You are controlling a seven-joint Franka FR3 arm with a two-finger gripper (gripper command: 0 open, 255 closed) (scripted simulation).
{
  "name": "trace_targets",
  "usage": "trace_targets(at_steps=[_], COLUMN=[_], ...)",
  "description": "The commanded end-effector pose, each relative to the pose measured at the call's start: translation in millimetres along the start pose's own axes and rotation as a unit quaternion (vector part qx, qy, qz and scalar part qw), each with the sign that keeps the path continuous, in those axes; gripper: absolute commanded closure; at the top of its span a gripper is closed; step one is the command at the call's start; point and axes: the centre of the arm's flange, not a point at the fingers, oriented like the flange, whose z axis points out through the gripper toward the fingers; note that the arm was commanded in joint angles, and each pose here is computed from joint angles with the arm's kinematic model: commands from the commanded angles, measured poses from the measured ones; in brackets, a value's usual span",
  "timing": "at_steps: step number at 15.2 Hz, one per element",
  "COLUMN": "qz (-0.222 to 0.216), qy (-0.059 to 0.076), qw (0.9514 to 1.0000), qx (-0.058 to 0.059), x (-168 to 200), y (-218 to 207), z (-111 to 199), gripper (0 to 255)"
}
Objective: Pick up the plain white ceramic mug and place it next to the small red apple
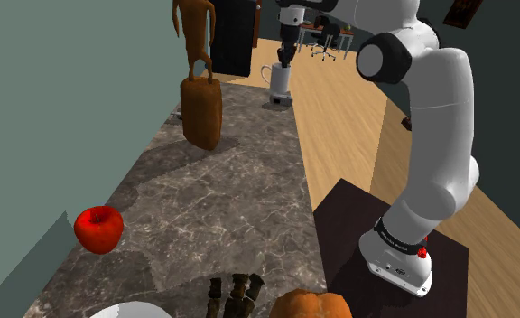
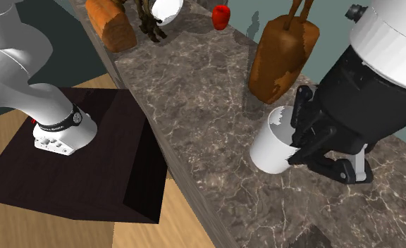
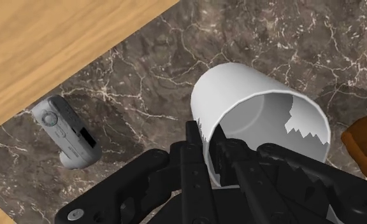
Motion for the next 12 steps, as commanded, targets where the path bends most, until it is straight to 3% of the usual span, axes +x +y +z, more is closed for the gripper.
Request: trace_targets(at_steps=[1, 12], qz=[0.0, 0.0], qy=[0.0, 0.0], qw=[1.0, 1.0], qx=[0.0, 0.0], x=[0, 4], y=[-24, -169], z=[-1, 1], gripper=[255, 255])
